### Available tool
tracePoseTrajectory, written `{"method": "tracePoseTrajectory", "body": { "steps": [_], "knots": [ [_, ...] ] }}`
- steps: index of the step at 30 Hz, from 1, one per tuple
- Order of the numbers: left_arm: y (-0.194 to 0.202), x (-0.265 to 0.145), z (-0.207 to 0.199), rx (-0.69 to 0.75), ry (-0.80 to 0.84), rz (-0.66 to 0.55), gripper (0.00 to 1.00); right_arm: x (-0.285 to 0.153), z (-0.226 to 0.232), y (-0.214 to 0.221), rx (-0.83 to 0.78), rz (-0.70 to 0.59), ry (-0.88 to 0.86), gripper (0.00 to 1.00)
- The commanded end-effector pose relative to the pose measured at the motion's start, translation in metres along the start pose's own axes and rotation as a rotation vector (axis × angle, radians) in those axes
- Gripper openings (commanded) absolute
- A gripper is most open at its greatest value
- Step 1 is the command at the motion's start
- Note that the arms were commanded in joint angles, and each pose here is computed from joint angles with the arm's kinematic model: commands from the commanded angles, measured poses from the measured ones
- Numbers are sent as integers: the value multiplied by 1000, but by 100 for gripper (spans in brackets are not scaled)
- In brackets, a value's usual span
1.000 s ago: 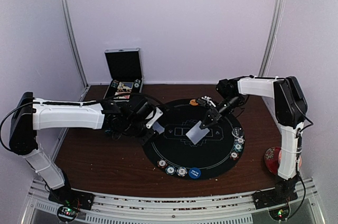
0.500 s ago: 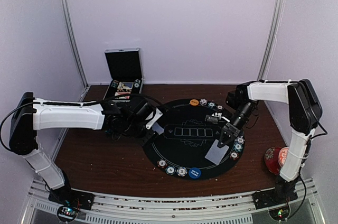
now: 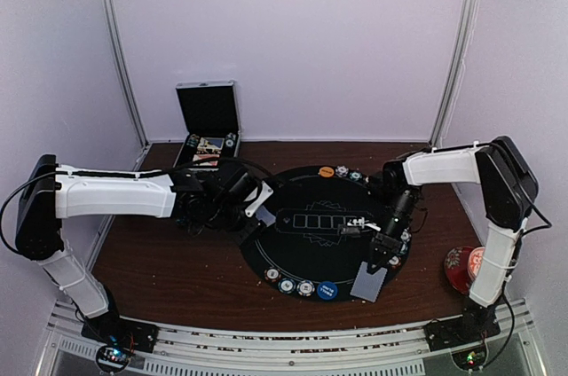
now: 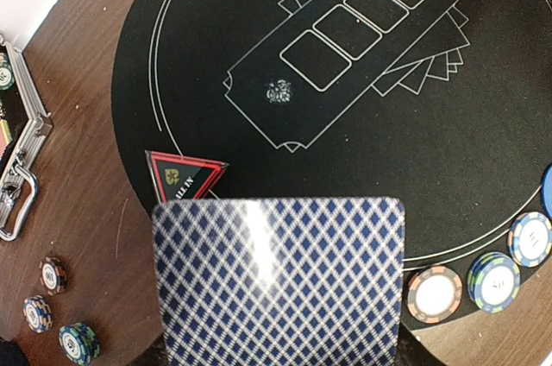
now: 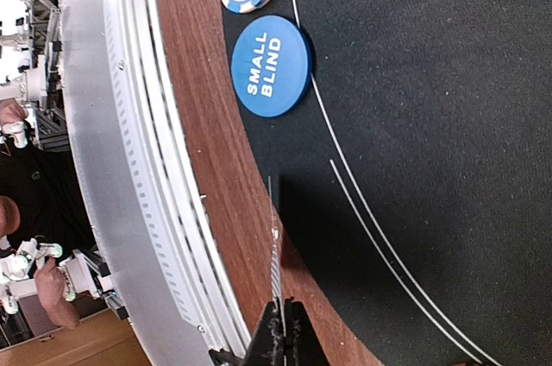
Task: Distribute texas hold em gaming equipment
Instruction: Distribute the poker card in the small blind area.
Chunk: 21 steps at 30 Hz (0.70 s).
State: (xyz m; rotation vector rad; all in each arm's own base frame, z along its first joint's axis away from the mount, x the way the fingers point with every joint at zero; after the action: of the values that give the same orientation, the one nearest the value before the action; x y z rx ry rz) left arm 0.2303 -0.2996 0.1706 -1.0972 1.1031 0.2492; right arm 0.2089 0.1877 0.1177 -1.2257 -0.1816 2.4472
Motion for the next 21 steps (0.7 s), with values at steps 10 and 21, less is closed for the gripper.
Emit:
{"method": "tracePoseTrajectory", "body": {
  "steps": [10, 21],
  "knots": [
    [-5, -2, -4, -5, 29, -33, 59, 19, -21, -21, -33, 104, 77, 0],
    [-5, -2, -5, -5, 37, -32, 59, 22, -35, -28, -14, 115, 197, 8]
  ]
}}
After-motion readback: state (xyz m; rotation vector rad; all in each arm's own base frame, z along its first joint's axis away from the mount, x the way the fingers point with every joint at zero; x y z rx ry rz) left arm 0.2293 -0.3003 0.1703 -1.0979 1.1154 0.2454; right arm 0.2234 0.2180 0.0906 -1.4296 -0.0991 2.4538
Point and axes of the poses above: each gripper's point midway between its finger pads, its own x axis out along the fingers, its own z axis along the line the jaws close on, y = z × x, the point moved 7 cm from there along -x, back along the fingers, and after that the axes turned 13 degrees about -x, right-handed, at the moved point
